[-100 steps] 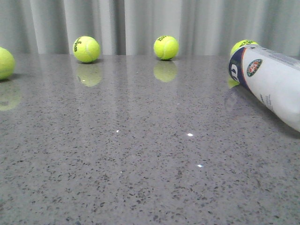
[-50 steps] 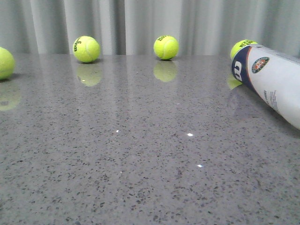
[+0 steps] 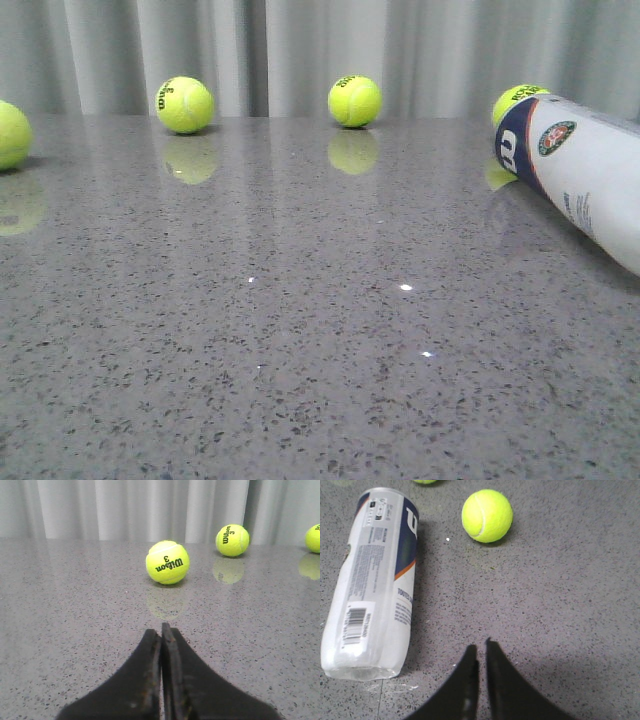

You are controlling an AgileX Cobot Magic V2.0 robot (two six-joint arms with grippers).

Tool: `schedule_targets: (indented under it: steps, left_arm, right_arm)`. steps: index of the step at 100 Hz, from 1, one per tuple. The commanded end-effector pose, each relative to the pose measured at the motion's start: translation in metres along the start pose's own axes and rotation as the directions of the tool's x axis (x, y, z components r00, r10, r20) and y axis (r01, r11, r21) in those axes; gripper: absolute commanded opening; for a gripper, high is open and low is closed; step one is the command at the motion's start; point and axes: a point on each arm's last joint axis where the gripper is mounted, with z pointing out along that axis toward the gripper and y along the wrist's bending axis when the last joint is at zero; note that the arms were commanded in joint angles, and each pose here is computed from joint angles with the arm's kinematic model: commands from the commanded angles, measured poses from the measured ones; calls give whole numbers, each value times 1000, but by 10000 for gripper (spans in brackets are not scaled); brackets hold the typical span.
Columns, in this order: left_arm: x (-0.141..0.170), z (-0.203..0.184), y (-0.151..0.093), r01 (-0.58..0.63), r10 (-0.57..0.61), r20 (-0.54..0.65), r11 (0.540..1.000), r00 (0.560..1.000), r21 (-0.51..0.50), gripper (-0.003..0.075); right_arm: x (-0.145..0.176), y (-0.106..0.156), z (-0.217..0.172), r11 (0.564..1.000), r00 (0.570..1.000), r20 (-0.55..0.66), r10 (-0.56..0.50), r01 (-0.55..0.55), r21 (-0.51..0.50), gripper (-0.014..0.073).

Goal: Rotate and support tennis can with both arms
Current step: 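Lower the right gripper over the white-and-blue tennis ball can, then grasp the can with the right gripper and carry it toward the table center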

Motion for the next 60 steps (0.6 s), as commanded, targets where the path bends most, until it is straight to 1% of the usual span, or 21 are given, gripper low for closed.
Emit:
schedule_targets:
  steps: [1, 2, 3, 4, 5, 6, 7, 11, 21, 37, 49, 60]
  left_arm:
    - [7, -1, 0, 5, -5, 70, 1000, 998, 8, -21]
    - [7, -1, 0, 5, -5, 70, 1000, 998, 8, -21]
    - [7, -1, 0, 5, -5, 70, 1000, 998, 8, -21]
    - [7, -1, 0, 5, -5, 70, 1000, 998, 8, -21]
    - [7, -1, 0, 5, -5, 70, 1000, 998, 8, -21]
    - [7, -1, 0, 5, -5, 70, 1000, 998, 8, -21]
    - [7, -1, 0, 5, -5, 70, 1000, 998, 8, -21]
    - [7, -1, 0, 5, -5, 70, 1000, 998, 8, -21]
    - [7, -1, 0, 5, -5, 70, 1000, 998, 8, -21]
    - [7, -1, 0, 5, -5, 70, 1000, 998, 8, -21]
    - [7, -1, 0, 5, -5, 70, 1000, 998, 8, -21]
    - [7, -1, 0, 5, -5, 70, 1000, 998, 8, -21]
  right_arm:
    - [-22, 1, 2, 1000, 999, 37, 7, -7, -10, 351]
    - [-23, 2, 3, 1000, 999, 34, 8, -8, -11, 377]
    - [-24, 2, 4, 1000, 1000, 27, 9, -9, -12, 427]
    - [-25, 2, 5, 1000, 1000, 25, 10, -10, -14, 452]
    - [-27, 2, 6, 1000, 1000, 19, 11, -11, -14, 501]
    - [-27, 2, 6, 1000, 1000, 17, 13, -12, -16, 524]
    - [-29, 2, 7, 1000, 1000, 10, 13, -13, -16, 571]
    - [-33, 3, 10, 1000, 1000, -8, 13, -14, -24, 671]
    - [-46, 9, 16, 998, 998, -59, -5, 2, -56, 629]
    - [-72, 28, 31, 991, 988, -150, -47, 28, -129, 625]
    - [-92, 43, 43, 984, 975, -220, -43, 4, -176, 625]
    - [-102, 56, 64, 976, 944, -328, -29, -43, -212, 625]
